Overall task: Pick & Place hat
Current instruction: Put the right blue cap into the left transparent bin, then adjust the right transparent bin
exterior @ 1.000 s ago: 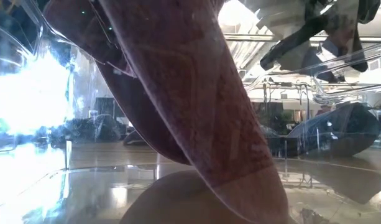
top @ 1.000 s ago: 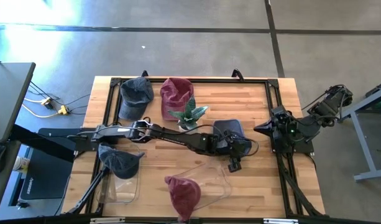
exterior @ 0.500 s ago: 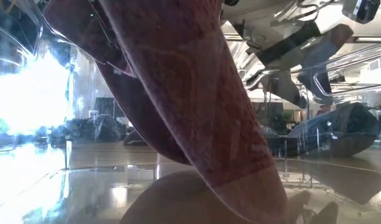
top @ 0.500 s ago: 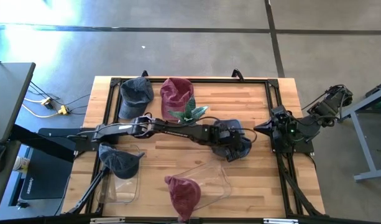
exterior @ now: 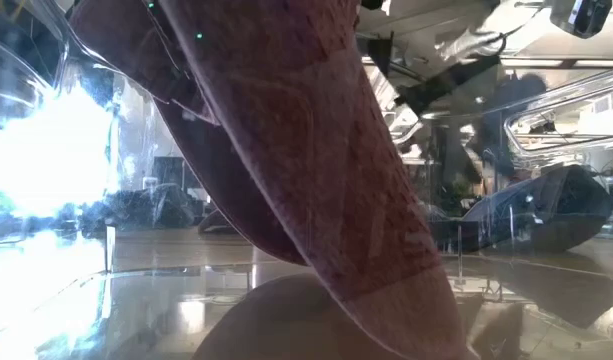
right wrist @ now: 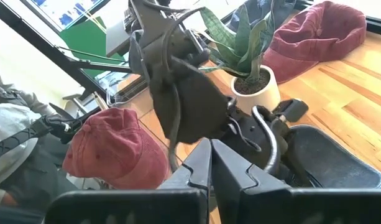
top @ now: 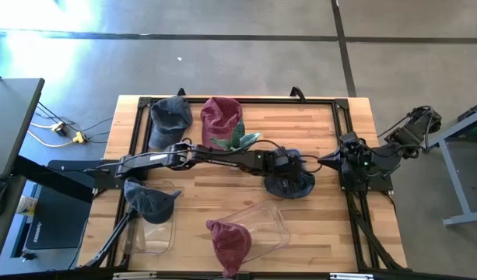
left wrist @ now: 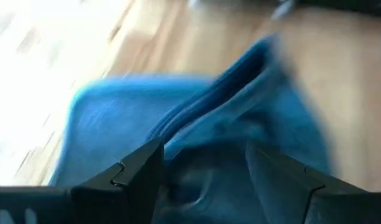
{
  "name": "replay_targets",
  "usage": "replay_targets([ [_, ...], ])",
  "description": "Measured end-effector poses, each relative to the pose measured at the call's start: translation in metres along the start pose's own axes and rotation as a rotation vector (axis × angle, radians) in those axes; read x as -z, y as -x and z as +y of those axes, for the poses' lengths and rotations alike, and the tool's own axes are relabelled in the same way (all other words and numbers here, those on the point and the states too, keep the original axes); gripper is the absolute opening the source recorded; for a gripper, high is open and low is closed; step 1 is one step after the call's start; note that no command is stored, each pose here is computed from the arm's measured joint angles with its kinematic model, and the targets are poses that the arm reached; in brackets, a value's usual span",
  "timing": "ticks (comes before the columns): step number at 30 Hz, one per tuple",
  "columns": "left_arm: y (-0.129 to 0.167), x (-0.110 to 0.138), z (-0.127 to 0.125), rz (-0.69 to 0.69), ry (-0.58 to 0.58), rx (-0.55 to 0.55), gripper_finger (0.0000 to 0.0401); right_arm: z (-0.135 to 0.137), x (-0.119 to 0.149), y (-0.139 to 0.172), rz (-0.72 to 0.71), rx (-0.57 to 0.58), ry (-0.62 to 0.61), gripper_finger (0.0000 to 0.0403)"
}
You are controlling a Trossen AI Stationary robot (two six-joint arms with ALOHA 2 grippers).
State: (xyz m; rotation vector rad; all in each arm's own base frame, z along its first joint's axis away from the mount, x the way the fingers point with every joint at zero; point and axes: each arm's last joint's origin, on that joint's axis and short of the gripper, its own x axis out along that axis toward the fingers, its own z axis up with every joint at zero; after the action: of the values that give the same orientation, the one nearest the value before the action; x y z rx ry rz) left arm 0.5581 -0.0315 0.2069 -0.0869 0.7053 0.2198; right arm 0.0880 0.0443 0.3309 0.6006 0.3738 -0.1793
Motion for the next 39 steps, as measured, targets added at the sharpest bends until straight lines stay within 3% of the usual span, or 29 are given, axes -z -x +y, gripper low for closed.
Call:
replay_targets([
  [6,0.012,-0.01,-0.033,-0.128,-0.197,0.197,0.0223,0.0,0.0,0.0,-0.001,0.001,0.001,0.0004],
  [9,0.01,-0.003,-0.047,-0.139,-0.278,0.195,0.0223,0.0,0.0,0.0,0.0,0.0,0.0,0.0006],
  [22,-0.018,0.026,-0.044,-0.002,-0.286,0.157,0.0223,0.0,0.0,0.0,0.0,0.0,-0.005,0.0006],
  [27,0.025,-0.004,-0.043,-0.035,-0.108,0.181,0.0223,0.0,0.0,0.0,0.002,0.004,0.003,0.0002],
  [32,0.125,-0.044,-0.039,0.027,0.167,0.336,0.0223,0.0,0.0,0.0,0.002,0.004,0.006,0.0006],
  [35,0.157,-0.039,-0.044,0.176,0.305,0.368,0.0223,-0.001,0.0,0.0,-0.002,0.007,0.015,0.0005],
  [39,0.181,-0.007,-0.054,0.488,0.443,0.223,0.0223,0.0,0.0,0.0,-0.008,0.006,0.049,0.0002],
])
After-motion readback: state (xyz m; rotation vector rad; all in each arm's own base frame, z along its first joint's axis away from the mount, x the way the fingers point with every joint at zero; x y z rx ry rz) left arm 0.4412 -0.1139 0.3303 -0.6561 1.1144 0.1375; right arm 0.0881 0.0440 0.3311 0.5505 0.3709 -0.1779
